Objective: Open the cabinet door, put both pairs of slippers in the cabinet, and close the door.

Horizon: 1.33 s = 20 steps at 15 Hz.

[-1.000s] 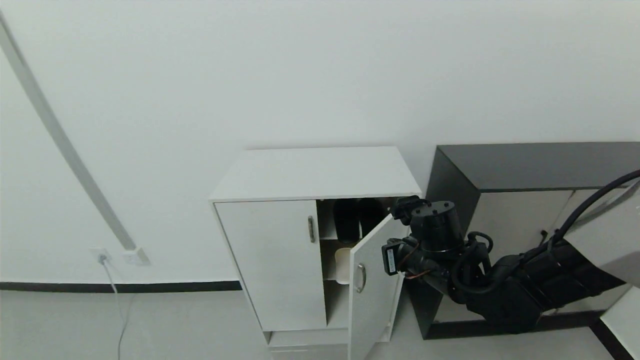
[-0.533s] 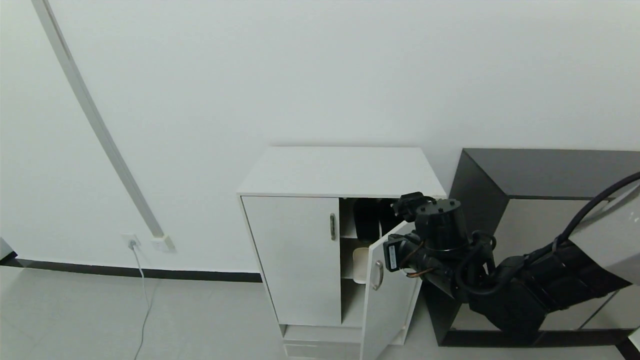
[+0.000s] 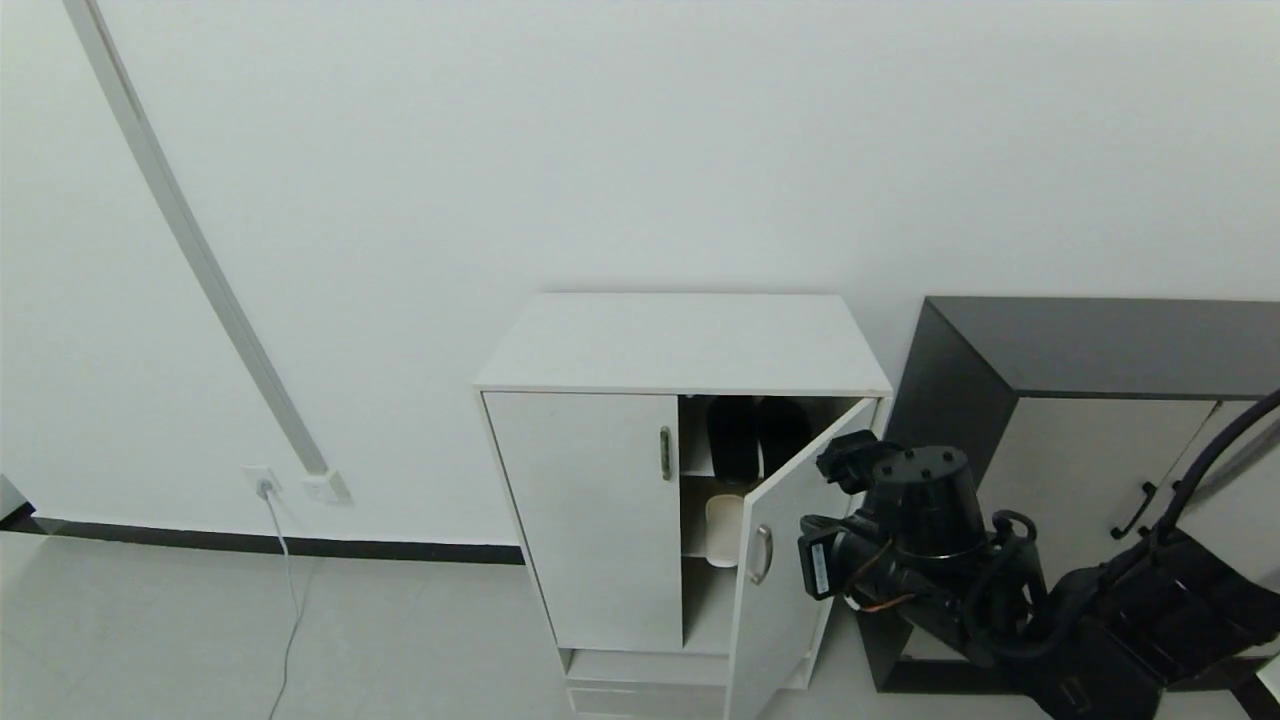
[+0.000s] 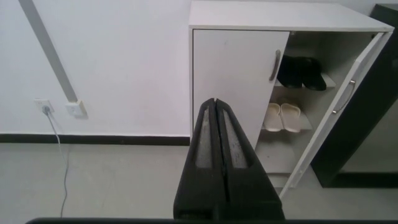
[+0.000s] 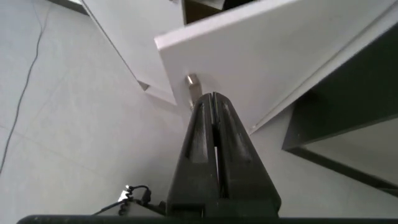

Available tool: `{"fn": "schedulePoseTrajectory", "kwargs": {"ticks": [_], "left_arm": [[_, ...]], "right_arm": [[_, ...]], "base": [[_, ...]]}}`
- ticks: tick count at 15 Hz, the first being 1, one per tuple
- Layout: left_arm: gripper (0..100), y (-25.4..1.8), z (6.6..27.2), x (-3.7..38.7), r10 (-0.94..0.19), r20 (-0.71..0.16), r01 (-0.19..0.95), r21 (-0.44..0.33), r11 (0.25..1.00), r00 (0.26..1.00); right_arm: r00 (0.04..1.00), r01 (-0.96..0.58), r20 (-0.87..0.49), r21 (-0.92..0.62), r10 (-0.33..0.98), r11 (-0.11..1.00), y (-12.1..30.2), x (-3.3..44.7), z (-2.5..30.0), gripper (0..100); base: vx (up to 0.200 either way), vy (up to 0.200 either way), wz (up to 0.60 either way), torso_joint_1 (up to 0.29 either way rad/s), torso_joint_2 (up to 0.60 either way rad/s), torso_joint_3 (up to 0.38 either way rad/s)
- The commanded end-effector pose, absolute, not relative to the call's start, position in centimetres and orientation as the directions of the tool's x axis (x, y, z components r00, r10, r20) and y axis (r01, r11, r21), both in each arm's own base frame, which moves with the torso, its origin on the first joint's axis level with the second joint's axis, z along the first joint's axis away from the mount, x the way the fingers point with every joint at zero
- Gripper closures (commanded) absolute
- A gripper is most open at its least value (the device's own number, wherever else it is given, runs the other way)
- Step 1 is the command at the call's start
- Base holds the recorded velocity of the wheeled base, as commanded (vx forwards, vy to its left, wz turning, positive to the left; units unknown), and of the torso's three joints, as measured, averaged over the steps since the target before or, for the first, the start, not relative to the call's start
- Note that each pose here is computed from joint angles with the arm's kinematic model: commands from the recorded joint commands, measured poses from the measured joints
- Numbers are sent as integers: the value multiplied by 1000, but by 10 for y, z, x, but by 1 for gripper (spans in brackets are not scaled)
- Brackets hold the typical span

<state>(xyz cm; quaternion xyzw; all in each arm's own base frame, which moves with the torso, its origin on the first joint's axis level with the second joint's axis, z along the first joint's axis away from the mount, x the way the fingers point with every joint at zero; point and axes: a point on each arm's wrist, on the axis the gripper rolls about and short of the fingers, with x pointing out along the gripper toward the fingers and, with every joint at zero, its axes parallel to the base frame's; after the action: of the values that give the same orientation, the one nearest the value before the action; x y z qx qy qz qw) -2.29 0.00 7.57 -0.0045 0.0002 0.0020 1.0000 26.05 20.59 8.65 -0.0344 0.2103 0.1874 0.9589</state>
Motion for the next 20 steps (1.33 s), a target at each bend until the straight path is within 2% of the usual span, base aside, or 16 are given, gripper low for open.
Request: {"fn": "schedulePoseTrajectory", "kwargs": {"ticks": [1,4,8,20], "left_arm": [[100,0,76,-23,2,-2,-2,-9,1000,1000],[100,0,76,-23,5,0,-5,-11,1000,1000],[100,0,76,-23,5,0,-5,-11,1000,1000],[100,0,76,-23,5,0,-5,-11,1000,1000]], "right_arm": [[832,-378,-437,6,343,926,203,254,80,100],[828,-383,-443,0,343,924,200,250,74,100],[809,-405,-466,2,359,914,204,251,65,100],[849,-362,-405,22,339,932,229,312,30,100]], "base": [[200,0,0,2,7,2],[200,0,0,-5,-2,4],[0,0,0,0,0,0],[0,0,0,0,0,0]]}}
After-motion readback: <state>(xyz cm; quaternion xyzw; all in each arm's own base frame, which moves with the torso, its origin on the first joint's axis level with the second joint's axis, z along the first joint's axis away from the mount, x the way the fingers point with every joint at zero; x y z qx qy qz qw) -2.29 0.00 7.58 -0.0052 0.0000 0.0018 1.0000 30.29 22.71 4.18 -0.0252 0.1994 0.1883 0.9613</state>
